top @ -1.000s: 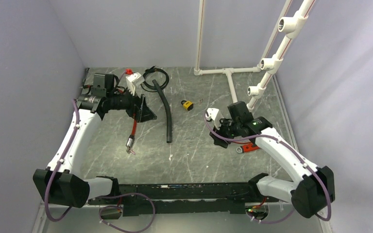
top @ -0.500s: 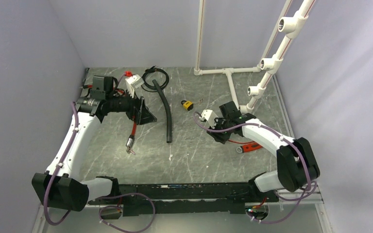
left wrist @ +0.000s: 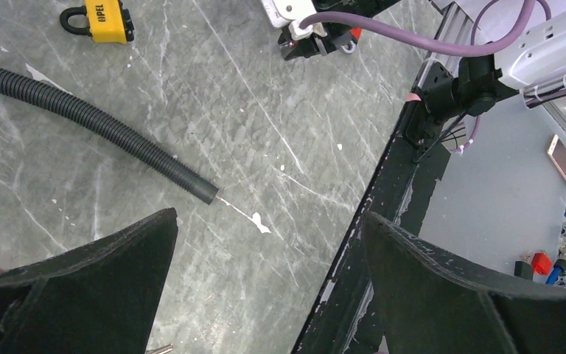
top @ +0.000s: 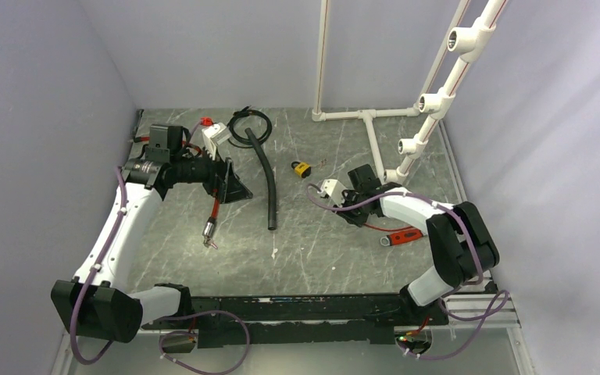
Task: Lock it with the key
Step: Pick up the lock from the center of the board.
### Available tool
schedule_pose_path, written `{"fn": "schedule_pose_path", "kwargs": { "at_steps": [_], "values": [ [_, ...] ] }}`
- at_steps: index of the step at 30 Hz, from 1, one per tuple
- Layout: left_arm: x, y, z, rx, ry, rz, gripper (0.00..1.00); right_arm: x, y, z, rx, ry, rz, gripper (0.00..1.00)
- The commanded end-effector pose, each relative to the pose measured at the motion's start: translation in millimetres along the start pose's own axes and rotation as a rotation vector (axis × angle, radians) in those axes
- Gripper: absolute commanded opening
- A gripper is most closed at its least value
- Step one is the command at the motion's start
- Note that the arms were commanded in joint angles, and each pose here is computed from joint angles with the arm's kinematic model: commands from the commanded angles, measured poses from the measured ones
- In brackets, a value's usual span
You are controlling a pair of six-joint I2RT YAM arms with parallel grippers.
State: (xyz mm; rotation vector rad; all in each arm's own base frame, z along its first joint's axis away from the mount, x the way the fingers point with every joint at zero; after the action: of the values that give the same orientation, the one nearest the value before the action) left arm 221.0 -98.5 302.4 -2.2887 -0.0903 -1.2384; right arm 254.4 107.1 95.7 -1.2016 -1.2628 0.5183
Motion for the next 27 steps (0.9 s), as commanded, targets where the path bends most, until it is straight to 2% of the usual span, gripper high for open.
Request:
{"fn": "schedule_pose_path", "kwargs": {
  "at_steps": [1,5,8,18,27],
  "values": [
    [4.4,-4.3,-9.3,-0.045,0.042,-0.046,0.99,3.0,3.8,-6.6,-0.016,-0.022,-0.016,0.24],
    [4.4,-2.8,-9.7,-0.057,0.035,-0.063,0.99,13.7,-3.9,-8.5,0.001,-0.011,-0.055,0.00],
    [3.8,-3.0,-10.6,-0.058,0.053,-0.081,0.99,28.6,-17.5,-10.5,0.006,0.023,-0.112,0.00],
    [-19.0,1.1,-10.7,-0.099,0.180,-0.118,1.00,93.1,-82.1,-6.9,0.065,0.169,-0.451,0.00],
    [-31.9,37.3,-19.9,-0.175,0.085,-0.129,0.95,141.0,-136.6,13.0,0.092,0.230,-0.717,0.00]
  ]
}}
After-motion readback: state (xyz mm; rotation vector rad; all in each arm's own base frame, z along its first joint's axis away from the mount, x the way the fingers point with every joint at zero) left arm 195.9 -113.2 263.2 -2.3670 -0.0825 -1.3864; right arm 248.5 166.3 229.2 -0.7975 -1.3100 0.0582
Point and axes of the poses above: each gripper's point midway between its finger pads, its own y axis out along the fingers, its own z axis along the line the jaws close on, x = y × z, the point moved 9 cm from there along -y, back along the fingers, and after that the axes turned 2 degrees about -y, right-handed, at the moved point
